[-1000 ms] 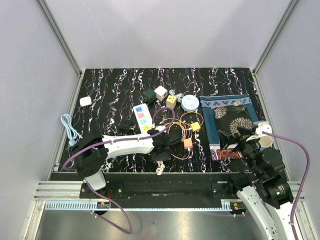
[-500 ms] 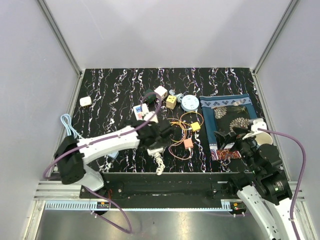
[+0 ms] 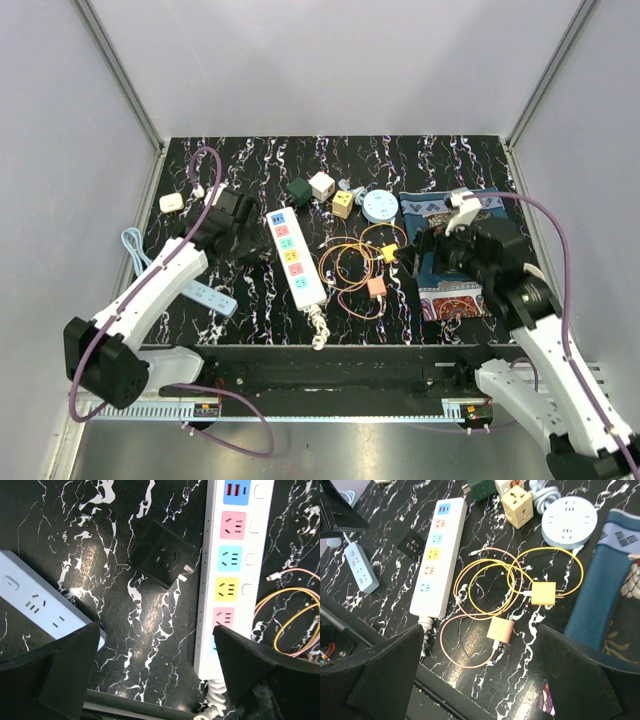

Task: Insert the plug
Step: Move the socket to the center of the board, then pick up the plug from the center of the board.

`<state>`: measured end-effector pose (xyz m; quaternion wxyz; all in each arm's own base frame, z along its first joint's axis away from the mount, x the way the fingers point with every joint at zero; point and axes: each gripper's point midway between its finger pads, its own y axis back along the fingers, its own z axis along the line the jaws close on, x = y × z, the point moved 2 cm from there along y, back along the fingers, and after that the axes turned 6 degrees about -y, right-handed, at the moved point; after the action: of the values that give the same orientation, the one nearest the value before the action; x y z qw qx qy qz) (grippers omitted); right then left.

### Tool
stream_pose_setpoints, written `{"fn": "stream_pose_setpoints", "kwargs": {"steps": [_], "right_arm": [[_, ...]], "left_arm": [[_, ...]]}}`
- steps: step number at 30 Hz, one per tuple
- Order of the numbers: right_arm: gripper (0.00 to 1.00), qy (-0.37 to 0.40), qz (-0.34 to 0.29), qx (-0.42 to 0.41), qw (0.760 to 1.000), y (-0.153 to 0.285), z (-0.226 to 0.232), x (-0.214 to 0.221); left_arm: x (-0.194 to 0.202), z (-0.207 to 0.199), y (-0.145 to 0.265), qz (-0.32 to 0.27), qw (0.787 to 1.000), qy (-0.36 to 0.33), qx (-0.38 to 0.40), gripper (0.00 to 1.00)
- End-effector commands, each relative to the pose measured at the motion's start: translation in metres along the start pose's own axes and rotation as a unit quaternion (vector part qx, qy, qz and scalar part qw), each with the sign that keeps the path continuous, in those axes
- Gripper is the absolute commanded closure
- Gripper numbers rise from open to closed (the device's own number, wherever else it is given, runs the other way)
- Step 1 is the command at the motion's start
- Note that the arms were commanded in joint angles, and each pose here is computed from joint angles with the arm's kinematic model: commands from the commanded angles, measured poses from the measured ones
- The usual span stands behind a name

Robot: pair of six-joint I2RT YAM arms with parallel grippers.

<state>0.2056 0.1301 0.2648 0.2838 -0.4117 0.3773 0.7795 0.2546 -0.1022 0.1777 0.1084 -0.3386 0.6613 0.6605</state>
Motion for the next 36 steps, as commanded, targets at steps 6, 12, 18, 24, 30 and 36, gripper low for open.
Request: {"fn": "stream_pose_setpoints", "kwargs": {"steps": [6, 12, 18, 24, 30, 36], "right_arm": [[0.0, -0.059, 0.096, -0.033, 0.993, -0.034, 0.011, 0.015], [0.0, -0.062, 0.119, -0.021, 0.991, -0.047, 0.003, 0.024], [0.0, -0.068, 0.125, -0.035, 0.989, -0.053, 0.006, 0.026], [0.0, -0.078, 0.147, -0.064, 0.984, -0.061, 0.013, 0.031], [0.0, -0.087, 0.168, -0.099, 0.977, -0.062, 0.019, 0.045], [0.0, -0.088, 0.163, -0.103, 0.977, -0.069, 0.018, 0.046]], "left_arm": [[-0.019, -0.014, -0.061, 0.069, 0.991, -0.104, 0.051, 0.02], [-0.02, -0.025, -0.095, 0.114, 0.98, -0.152, 0.055, 0.07], [-0.018, -0.018, -0.109, 0.127, 0.972, -0.191, 0.04, 0.13], [-0.01, -0.007, -0.114, 0.144, 0.964, -0.22, 0.039, 0.15], [-0.01, -0.011, -0.119, 0.145, 0.957, -0.245, 0.056, 0.15], [-0.012, -0.013, -0.127, 0.15, 0.952, -0.259, 0.066, 0.26]]}}
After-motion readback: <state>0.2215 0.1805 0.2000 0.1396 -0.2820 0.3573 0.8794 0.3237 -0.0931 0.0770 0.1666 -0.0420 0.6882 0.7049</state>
